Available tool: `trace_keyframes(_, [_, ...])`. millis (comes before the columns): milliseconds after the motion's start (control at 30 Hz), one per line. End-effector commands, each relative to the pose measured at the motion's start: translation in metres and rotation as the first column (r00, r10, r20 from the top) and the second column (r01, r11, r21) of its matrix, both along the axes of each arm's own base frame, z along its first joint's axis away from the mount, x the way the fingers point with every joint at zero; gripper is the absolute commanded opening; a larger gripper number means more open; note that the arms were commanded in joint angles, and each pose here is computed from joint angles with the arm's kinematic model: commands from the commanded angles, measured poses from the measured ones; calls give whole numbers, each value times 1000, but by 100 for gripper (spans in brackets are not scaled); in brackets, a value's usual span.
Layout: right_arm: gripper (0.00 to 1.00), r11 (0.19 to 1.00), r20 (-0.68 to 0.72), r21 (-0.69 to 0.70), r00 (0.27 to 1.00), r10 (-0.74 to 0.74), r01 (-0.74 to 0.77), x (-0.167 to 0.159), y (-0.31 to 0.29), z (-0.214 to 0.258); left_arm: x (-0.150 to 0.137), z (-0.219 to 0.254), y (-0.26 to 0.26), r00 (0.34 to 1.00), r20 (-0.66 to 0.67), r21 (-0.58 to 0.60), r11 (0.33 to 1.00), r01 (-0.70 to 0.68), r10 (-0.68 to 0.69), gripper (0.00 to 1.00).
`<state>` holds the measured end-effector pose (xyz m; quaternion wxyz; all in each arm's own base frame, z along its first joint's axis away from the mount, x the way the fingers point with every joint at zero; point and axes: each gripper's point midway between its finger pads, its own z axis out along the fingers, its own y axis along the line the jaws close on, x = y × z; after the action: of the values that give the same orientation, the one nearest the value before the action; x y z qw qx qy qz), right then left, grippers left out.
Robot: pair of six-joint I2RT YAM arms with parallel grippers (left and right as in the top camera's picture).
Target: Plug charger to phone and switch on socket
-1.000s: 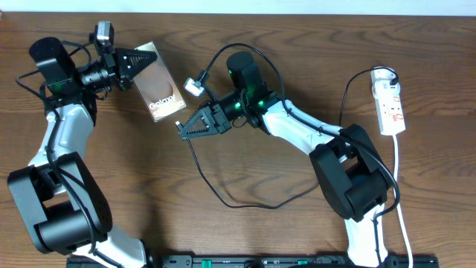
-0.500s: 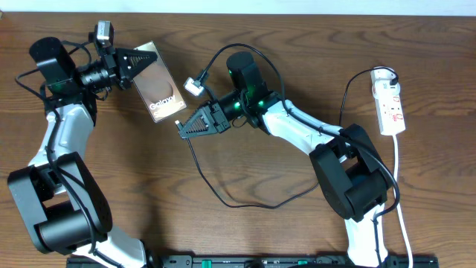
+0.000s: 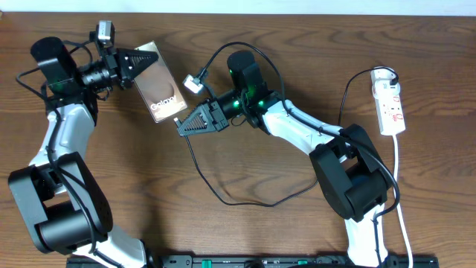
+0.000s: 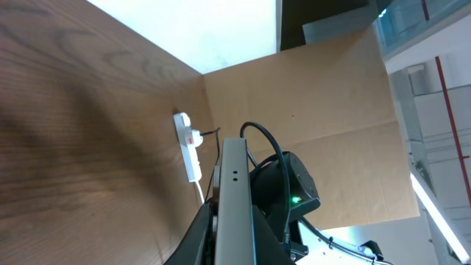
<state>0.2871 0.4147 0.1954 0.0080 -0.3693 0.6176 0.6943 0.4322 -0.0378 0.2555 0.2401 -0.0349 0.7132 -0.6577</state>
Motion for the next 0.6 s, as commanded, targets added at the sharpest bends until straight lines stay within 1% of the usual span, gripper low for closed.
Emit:
trace_keyframes(0, [1,1000,-16,-9,1000,-4,4,2,-1,-2,-4,4,-5,999,30,5,999,36,-36,7])
trace_keyframes(267, [1,1000,-16,-9,1000,-3,3,2,-1,-2,-4,4,-5,999,27,4,999,32,-32,7])
trace_keyframes(567, [1,1000,-19,-9,1000,2,-3,1,-1,-2,3,1,-2,1000,-2,5,1000,-11,11,7])
